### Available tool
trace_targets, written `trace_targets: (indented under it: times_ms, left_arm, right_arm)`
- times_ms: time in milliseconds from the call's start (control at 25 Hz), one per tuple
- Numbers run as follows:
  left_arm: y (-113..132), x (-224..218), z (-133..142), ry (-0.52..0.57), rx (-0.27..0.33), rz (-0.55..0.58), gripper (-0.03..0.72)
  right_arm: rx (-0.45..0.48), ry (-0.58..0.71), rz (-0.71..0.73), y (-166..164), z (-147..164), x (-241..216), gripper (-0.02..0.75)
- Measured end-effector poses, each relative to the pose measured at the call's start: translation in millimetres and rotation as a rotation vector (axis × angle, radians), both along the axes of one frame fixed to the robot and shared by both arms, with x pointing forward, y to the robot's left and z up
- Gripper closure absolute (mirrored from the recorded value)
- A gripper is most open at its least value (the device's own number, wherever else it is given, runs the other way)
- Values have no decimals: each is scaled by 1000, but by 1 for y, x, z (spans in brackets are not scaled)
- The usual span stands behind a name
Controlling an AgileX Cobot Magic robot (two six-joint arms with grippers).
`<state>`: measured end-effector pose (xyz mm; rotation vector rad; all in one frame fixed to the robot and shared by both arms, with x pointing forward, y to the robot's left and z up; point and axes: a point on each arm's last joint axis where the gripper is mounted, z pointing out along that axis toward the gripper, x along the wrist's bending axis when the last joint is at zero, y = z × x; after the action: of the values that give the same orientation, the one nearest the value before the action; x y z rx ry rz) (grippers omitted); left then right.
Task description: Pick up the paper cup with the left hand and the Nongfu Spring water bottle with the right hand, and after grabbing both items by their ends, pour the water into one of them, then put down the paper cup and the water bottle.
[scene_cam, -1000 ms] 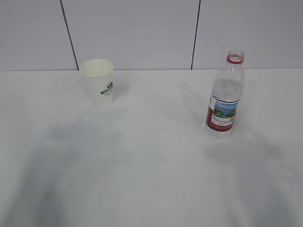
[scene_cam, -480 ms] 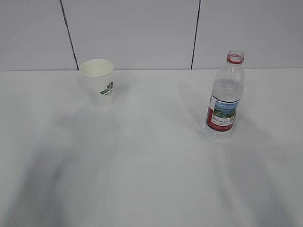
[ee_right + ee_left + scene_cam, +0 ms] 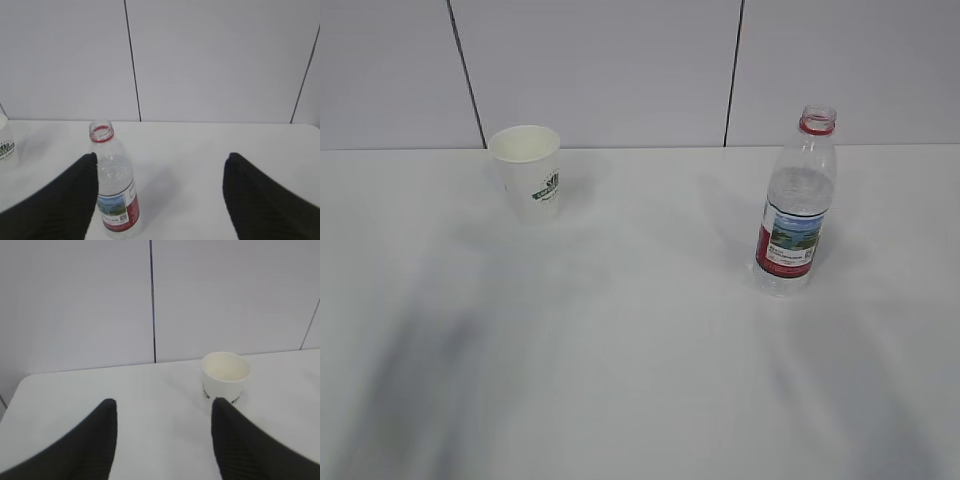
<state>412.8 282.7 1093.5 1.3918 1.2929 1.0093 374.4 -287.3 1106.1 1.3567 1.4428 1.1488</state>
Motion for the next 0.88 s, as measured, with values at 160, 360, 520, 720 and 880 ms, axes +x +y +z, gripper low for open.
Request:
trace_targets:
  times_ms: [160, 360, 520, 720, 880]
  left_arm:
    - [-3, 11, -5, 1, 0, -10, 234]
    - [-14, 21, -13, 28, 4, -57, 233]
    - [-24, 29, -18, 20, 3, -98, 233]
    - [-30, 39, -25, 20, 3, -116, 234]
    - [-30, 41, -27, 27, 4, -116, 234]
  right_arm:
    - [4, -42, 2, 1, 2, 8, 153]
    - [-3, -32, 3, 1, -1, 16, 153]
    - [-8, -54, 4, 2, 0, 20, 153]
    - [-70, -85, 16, 3, -1, 31, 153]
    - [-82, -103, 22, 4, -2, 37, 153]
